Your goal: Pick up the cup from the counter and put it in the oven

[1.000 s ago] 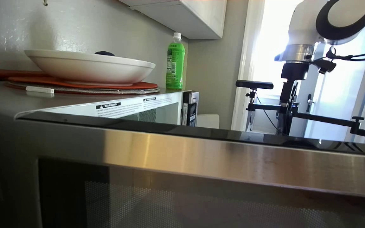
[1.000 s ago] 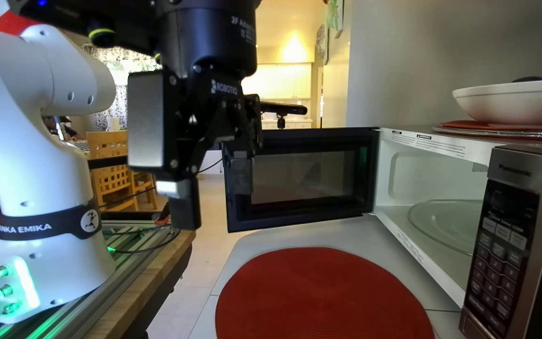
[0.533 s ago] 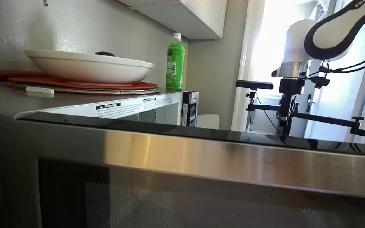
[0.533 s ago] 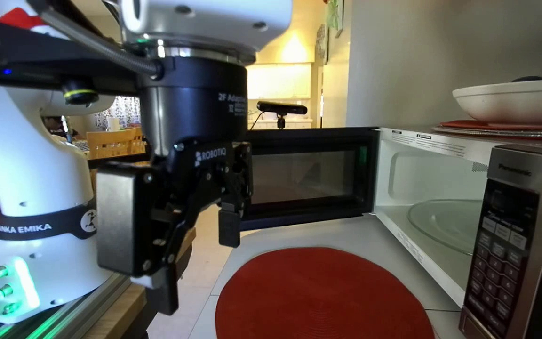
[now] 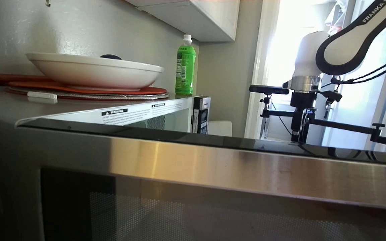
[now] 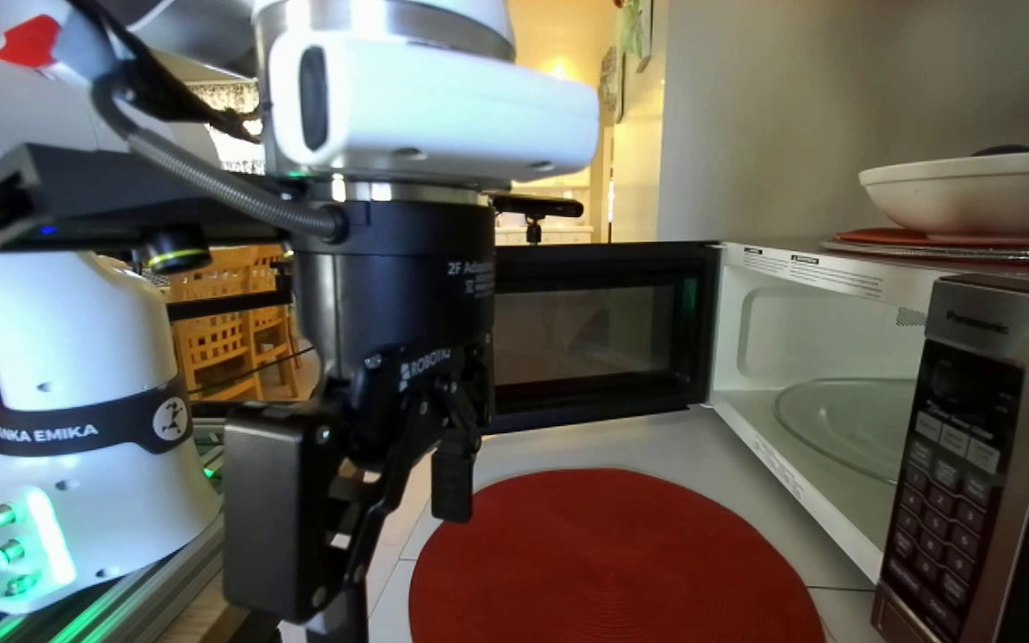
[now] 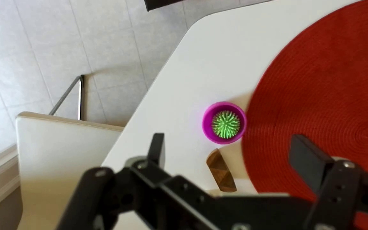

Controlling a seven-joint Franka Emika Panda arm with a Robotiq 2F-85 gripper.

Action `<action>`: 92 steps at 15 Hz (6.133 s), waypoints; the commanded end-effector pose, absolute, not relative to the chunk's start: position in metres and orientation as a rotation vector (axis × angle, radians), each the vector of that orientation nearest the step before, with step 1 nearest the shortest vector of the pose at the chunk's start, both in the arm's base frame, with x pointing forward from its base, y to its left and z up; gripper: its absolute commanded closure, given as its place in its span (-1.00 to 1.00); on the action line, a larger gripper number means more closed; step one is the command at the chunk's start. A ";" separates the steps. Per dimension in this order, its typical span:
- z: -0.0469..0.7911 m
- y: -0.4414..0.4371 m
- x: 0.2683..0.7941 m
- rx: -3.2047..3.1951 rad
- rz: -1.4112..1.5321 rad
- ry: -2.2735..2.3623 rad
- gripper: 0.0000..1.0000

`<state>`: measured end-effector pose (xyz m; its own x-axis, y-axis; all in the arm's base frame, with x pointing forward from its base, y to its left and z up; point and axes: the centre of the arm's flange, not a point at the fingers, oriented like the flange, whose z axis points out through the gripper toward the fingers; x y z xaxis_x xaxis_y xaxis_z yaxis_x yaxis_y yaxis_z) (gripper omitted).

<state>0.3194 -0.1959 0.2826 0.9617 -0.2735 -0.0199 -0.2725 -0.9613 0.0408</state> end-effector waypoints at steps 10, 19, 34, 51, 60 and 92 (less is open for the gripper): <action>0.226 -0.189 0.335 3.025 0.088 -0.491 -1.00; 0.201 -0.184 0.333 3.046 0.051 -0.497 -1.00; 0.146 -0.185 0.330 3.035 0.077 -0.540 -1.00; 0.122 -0.204 0.338 3.096 0.111 -0.542 -1.00; 0.119 -0.199 0.345 3.105 0.143 -0.520 -0.50; 0.240 -0.040 0.483 3.150 0.405 0.105 0.28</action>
